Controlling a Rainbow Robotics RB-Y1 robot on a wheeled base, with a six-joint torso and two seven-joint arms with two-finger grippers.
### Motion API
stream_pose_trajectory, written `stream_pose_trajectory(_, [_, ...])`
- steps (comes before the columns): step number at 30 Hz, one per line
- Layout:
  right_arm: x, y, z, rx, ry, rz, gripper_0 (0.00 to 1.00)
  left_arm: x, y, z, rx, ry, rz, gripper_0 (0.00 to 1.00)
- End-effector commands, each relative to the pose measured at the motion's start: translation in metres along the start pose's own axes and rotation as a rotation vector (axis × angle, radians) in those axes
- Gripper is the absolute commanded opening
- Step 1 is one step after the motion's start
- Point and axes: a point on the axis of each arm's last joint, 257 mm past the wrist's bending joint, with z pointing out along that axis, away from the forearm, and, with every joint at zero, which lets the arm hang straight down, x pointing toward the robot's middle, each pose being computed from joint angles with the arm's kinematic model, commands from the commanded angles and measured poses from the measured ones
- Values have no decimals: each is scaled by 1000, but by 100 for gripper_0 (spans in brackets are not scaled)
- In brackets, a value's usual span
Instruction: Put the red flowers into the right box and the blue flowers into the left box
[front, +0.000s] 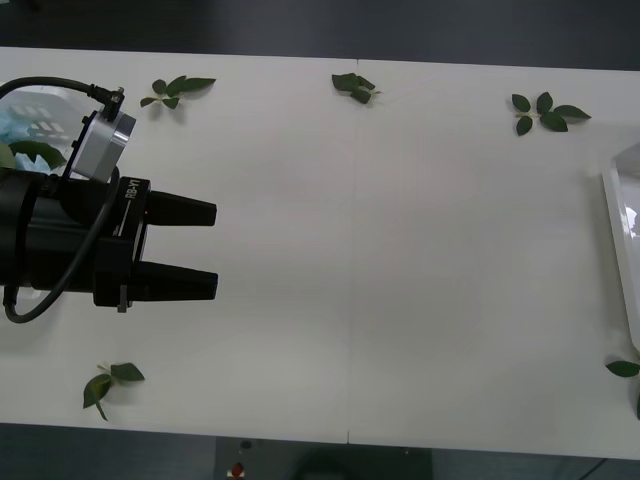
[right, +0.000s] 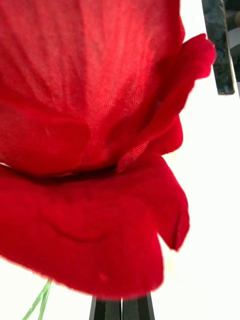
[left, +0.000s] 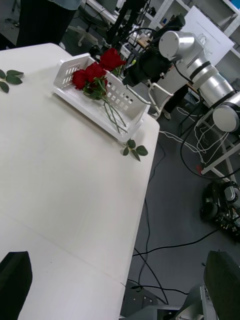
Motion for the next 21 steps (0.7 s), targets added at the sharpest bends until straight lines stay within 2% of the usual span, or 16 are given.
stream_pose_trajectory(1, [-25, -20, 7, 42, -53, -72, 0, -12, -5, -5, -3, 20, 56, 100])
stream_pose_trajectory(7, [-27, -30, 28, 76, -94, -82, 0, -12, -5, -5, -3, 20, 56, 100])
stream_pose_trajectory(8, [-28, -30, 29, 80, -99, -88, 9, -12, -5, -5, -3, 20, 56, 100])
stream_pose_trajectory(9, [-29, -30, 29, 80, -100, -89, 22, -12, -5, -5, -3, 20, 56, 100])
stream_pose_trajectory(10, [-29, -31, 29, 80, -102, -88, 56, -12, -5, -5, -3, 20, 56, 100])
stream_pose_trajectory(11, [-30, -31, 28, 81, -103, -89, 81, -12, -5, -5, -3, 20, 56, 100])
stream_pose_trajectory(13, [-31, -31, 28, 79, -105, -90, 94, -12, -5, -5, -3, 20, 56, 100])
stream_pose_trajectory(16, [-35, -29, 26, 74, -113, -98, 98, -12, -5, -5, -3, 20, 56, 100])
stream_pose_trajectory(21, [-46, -14, 13, 43, -115, -124, 98, -12, -5, -5, -3, 20, 56, 100])
